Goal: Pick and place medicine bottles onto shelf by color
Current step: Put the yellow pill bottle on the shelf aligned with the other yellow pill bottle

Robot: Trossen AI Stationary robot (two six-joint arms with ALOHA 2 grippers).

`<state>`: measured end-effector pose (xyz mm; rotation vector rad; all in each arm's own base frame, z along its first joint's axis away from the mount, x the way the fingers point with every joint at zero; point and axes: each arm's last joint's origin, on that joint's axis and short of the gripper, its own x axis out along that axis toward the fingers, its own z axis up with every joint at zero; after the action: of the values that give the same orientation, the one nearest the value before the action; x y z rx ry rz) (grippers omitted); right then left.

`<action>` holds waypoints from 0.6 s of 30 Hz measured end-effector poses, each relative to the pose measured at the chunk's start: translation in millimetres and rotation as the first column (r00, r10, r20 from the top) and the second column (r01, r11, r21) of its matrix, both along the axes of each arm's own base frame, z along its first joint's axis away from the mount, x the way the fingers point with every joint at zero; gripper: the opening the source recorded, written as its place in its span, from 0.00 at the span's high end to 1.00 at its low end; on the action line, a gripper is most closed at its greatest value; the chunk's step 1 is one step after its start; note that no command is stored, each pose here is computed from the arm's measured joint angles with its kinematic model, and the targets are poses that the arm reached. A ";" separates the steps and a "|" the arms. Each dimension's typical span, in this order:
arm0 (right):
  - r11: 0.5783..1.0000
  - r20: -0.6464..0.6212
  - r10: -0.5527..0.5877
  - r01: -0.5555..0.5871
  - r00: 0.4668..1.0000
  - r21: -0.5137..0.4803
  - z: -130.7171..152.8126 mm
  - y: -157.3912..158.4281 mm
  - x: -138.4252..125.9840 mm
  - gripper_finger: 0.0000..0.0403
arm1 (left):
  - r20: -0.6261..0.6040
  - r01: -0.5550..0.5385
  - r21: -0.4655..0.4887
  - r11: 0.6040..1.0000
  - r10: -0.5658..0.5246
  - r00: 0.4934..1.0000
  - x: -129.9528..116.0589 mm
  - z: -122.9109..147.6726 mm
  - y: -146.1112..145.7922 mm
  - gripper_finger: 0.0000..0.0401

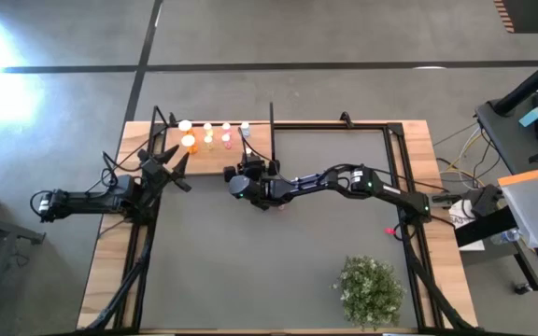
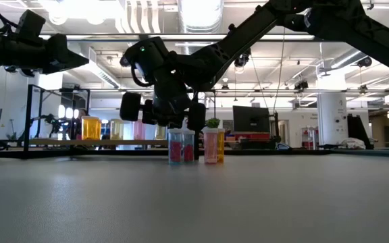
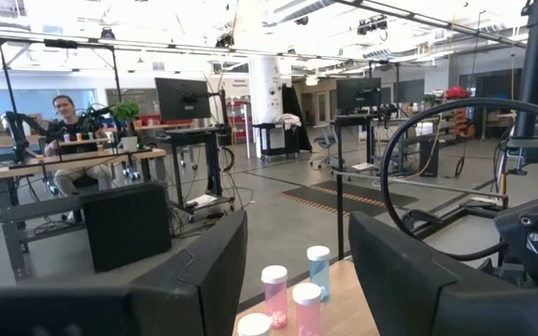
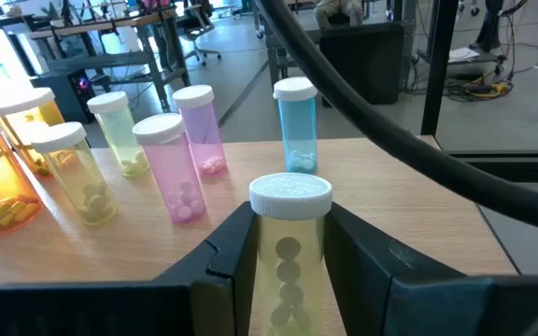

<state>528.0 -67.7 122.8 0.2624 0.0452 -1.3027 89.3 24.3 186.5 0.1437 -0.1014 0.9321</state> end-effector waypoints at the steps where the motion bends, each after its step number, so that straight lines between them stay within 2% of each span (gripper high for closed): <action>1: 1.000 0.001 0.000 0.000 1.000 0.000 0.1 0.0 0.1 0.75 | 0.000 0.000 0.000 1.000 0.000 1.000 0.0 0.0 0.0 0.57; 18: 0.998 -0.028 0.060 -0.061 0.998 -0.011 3.6 1.3 3.3 0.75 | 0.000 0.000 0.000 1.000 0.000 1.000 0.0 -0.1 0.0 0.57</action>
<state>531.3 -66.3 126.4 0.2314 0.0689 -1.2463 89.3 24.3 186.4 0.1438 -0.1012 0.9321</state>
